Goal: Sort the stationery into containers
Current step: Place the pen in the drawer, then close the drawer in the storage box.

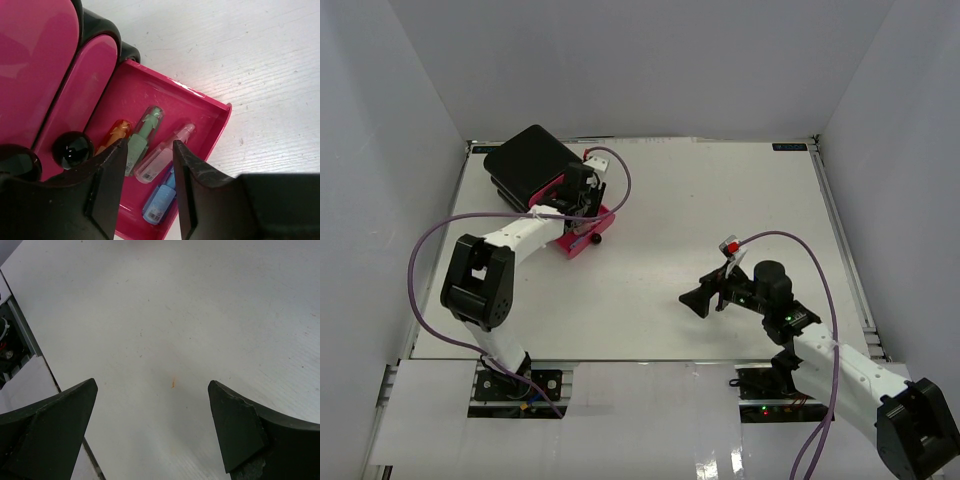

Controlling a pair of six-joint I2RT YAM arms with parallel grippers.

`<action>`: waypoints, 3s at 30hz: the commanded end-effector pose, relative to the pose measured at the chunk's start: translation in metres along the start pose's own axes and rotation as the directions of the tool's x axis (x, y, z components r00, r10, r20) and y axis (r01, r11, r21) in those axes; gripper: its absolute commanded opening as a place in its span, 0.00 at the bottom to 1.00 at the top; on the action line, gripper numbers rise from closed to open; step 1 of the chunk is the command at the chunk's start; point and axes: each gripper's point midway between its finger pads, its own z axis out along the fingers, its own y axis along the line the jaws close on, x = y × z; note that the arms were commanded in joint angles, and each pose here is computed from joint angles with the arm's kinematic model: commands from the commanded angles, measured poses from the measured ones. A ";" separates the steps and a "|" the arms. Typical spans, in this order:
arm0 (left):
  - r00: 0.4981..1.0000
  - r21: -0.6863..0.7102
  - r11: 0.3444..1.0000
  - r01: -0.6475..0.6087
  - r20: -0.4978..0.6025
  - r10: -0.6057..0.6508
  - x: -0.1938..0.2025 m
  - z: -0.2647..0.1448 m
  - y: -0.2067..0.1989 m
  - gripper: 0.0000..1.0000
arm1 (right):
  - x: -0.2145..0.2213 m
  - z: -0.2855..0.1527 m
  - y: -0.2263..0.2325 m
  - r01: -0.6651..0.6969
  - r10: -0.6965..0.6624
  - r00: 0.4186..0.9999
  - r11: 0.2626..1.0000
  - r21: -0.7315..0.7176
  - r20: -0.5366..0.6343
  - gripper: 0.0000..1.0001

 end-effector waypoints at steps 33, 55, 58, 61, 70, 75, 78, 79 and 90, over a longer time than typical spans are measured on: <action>0.647 -0.077 0.674 0.734 0.379 -0.661 -0.072 -0.069 0.193 0.98 | -0.080 0.236 -0.026 0.290 -0.288 0.954 0.957 0.020 -0.078 0.94; 0.673 -0.096 0.676 0.731 0.269 -0.689 -0.030 -0.045 0.178 0.98 | -0.039 0.314 -0.009 0.272 -0.277 0.952 0.961 -0.056 -0.128 0.51; 0.675 -0.106 0.673 0.732 0.243 -0.697 -0.016 -0.044 0.172 0.98 | -0.038 0.315 -0.001 0.261 -0.269 0.955 0.962 -0.084 -0.121 0.47; 0.682 -0.096 0.680 0.727 0.218 -0.698 -0.009 -0.043 0.165 0.98 | -0.037 0.315 0.002 0.263 -0.272 0.956 0.961 -0.089 -0.114 0.46; 0.698 -0.085 0.697 0.712 0.187 -0.691 -0.005 -0.040 0.154 0.98 | -0.052 0.331 0.000 0.290 -0.293 0.955 0.954 -0.072 -0.045 0.35; 0.702 -0.082 0.700 0.710 0.170 -0.692 -0.002 -0.037 0.151 0.98 | -0.059 0.345 0.009 0.254 -0.258 0.966 0.960 -0.113 -0.020 0.34; 0.707 -0.082 0.704 0.705 0.164 -0.688 -0.001 -0.036 0.151 0.98 | -0.063 0.350 0.012 0.231 -0.232 0.973 0.966 -0.118 0.005 0.34; 0.706 -0.076 0.705 0.705 0.158 -0.690 -0.001 -0.035 0.149 0.98 | -0.069 0.353 0.016 0.225 -0.225 0.974 0.966 -0.123 0.020 0.34; 0.700 -0.034 0.702 0.711 0.121 -0.703 -0.001 -0.031 0.139 0.98 | -0.092 0.387 0.022 0.153 -0.141 0.987 0.972 -0.179 0.081 0.35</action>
